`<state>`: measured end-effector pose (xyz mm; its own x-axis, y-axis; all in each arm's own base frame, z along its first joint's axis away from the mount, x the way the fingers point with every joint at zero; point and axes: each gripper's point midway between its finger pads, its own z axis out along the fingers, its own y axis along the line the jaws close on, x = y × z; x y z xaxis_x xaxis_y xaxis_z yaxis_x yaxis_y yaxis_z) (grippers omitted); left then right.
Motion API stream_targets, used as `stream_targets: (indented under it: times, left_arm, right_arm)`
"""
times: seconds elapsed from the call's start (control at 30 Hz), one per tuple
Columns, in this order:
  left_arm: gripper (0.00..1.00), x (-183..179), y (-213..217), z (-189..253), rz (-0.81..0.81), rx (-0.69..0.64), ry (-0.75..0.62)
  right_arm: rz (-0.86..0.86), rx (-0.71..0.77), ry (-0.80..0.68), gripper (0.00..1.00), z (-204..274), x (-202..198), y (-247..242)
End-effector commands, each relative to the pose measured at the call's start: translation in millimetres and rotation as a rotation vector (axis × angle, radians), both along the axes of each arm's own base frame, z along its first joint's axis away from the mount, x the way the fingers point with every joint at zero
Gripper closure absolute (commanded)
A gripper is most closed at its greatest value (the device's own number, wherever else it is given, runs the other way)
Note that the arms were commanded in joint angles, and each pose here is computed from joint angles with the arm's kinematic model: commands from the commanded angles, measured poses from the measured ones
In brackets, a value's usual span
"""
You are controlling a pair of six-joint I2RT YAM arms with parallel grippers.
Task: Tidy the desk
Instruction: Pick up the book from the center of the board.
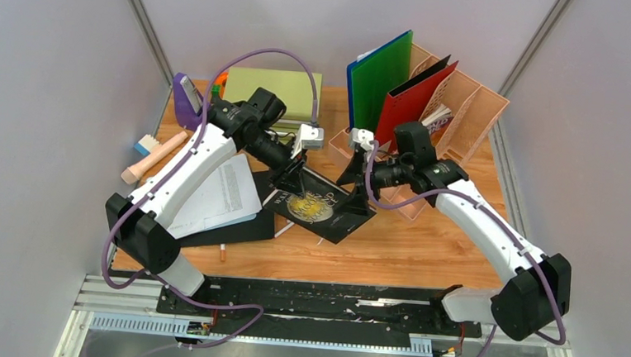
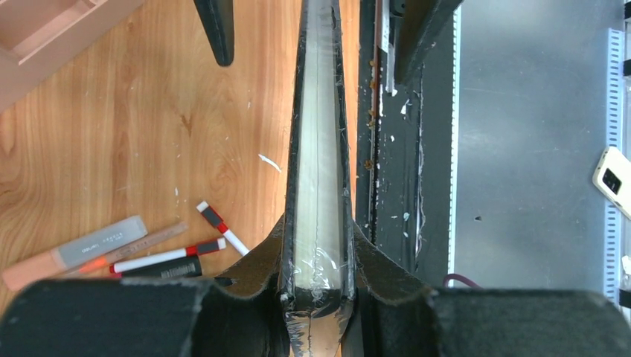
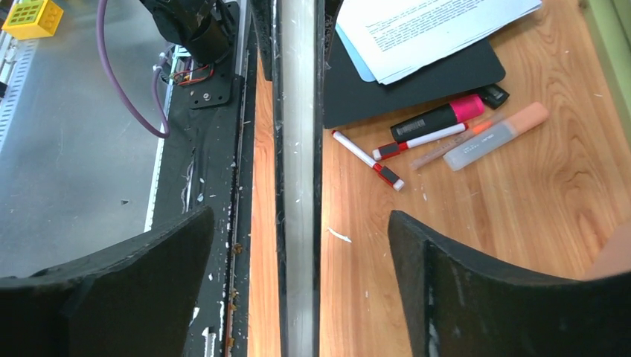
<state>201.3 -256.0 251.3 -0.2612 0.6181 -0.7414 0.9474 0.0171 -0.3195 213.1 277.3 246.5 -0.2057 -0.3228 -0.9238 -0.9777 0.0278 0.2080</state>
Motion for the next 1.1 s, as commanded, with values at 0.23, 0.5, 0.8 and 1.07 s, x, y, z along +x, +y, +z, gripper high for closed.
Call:
stream_targets:
  times: [0.23,0.5,0.8,1.07]
  left_arm:
    - [1.00,-7.0,-16.1,49.7,-0.049,-0.184,-0.095]
    - [0.46,3.2,-15.6,53.3,-0.010,-0.162,-0.128]
    - [0.00,60.4,-0.4,89.5,0.334,-0.269,-0.311]
    - [0.00,111.7,14.7,125.4,0.621,-0.493,-0.186]
  right_arm:
    - [0.074,0.011,0.050,0.85,-4.9,-6.1,11.0]
    - [0.009,0.021,0.042,1.00,4.6,6.1,2.9]
    - [-0.155,0.232,0.165,1.00,60.3,38.9,-55.9]
    - [-0.314,0.346,0.207,1.00,111.4,58.8,-97.2]
